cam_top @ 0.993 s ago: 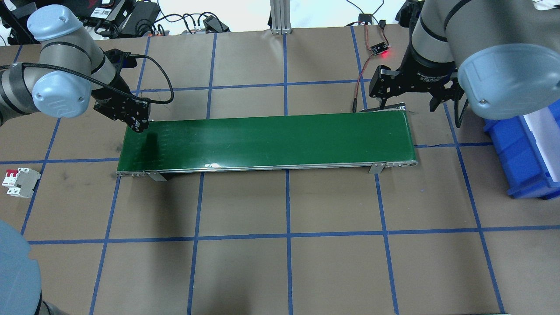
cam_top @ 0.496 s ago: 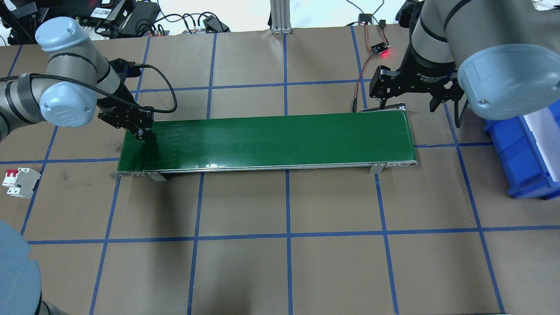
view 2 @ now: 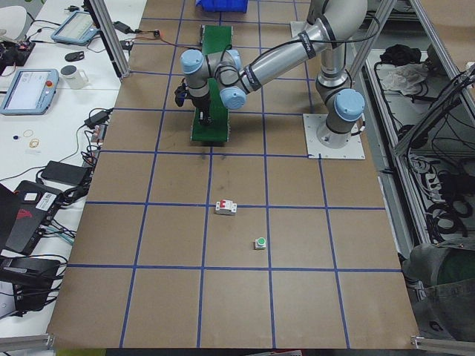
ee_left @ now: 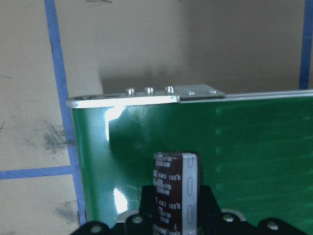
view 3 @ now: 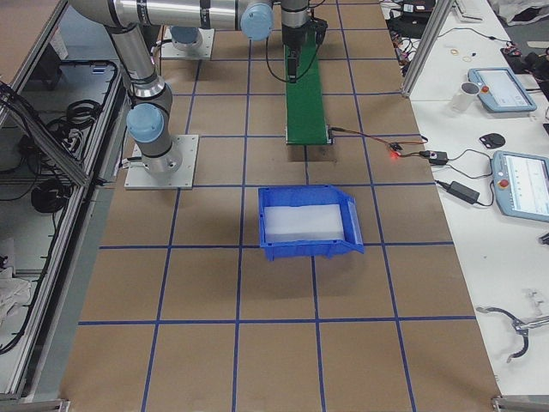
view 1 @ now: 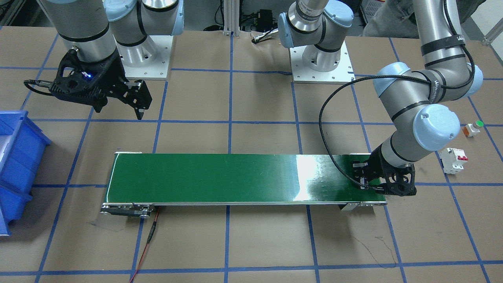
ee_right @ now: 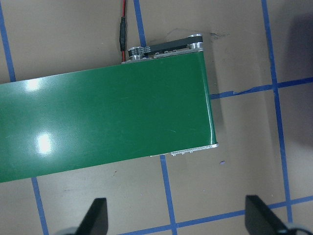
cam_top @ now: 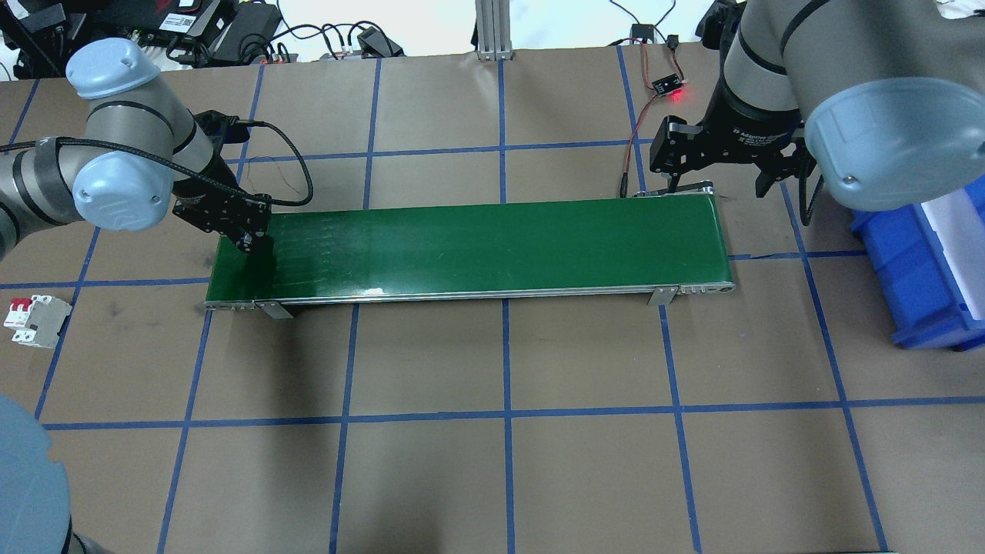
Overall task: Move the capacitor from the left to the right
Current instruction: 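Lower the capacitor onto the green belt and open the left gripper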
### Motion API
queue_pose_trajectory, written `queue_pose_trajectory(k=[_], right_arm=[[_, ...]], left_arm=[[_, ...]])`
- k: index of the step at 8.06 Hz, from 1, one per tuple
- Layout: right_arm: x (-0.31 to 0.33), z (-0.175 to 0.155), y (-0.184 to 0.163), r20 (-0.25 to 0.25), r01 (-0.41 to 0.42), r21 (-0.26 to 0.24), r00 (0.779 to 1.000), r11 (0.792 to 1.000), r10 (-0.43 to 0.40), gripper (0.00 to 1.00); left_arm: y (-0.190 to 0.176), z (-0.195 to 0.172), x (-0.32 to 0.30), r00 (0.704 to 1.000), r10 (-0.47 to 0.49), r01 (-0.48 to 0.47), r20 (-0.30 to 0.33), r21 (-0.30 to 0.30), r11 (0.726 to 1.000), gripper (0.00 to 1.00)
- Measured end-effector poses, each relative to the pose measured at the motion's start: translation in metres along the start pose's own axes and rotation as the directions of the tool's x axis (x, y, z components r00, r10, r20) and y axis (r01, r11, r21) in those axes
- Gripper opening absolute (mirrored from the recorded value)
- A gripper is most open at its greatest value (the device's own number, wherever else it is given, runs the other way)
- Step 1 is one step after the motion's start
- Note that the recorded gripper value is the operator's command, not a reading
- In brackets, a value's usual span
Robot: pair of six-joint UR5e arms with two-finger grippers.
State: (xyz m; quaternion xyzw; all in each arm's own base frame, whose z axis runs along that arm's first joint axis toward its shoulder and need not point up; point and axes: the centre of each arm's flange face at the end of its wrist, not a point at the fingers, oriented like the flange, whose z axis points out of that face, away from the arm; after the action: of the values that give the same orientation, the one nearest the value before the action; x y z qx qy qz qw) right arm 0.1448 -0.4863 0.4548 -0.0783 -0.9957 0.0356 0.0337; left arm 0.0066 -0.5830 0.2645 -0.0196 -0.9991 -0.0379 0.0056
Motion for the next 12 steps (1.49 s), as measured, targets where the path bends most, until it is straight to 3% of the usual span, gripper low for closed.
queue_pose_trajectory(k=[1,2,3,4,12], right_arm=[[0.0,0.0,0.0,0.0,0.0,0.0,1.0,1.0,0.0,1.0],[0.0,0.0,0.0,0.0,0.0,0.0,1.0,1.0,0.0,1.0],[0.0,0.0,0.0,0.0,0.0,0.0,1.0,1.0,0.0,1.0],[0.0,0.0,0.0,0.0,0.0,0.0,1.0,1.0,0.0,1.0],[0.0,0.0,-0.001,-0.001,0.006,0.005,1.0,1.0,-0.006,1.0]], left_arm=[[0.001,0.003,0.0,1.0,0.0,0.0,0.005,-0.007,1.0,0.22],[0.002,0.005,-0.001,1.0,0.0,0.0,0.007,-0.012,1.0,0.44],[0.002,0.007,0.0,1.0,0.0,0.0,0.007,-0.015,1.0,0.76],[0.002,0.008,-0.001,1.0,-0.001,0.001,0.007,-0.015,1.0,1.0],[0.008,-0.026,0.001,0.999,-0.024,0.022,0.026,0.053,0.998,1.0]])
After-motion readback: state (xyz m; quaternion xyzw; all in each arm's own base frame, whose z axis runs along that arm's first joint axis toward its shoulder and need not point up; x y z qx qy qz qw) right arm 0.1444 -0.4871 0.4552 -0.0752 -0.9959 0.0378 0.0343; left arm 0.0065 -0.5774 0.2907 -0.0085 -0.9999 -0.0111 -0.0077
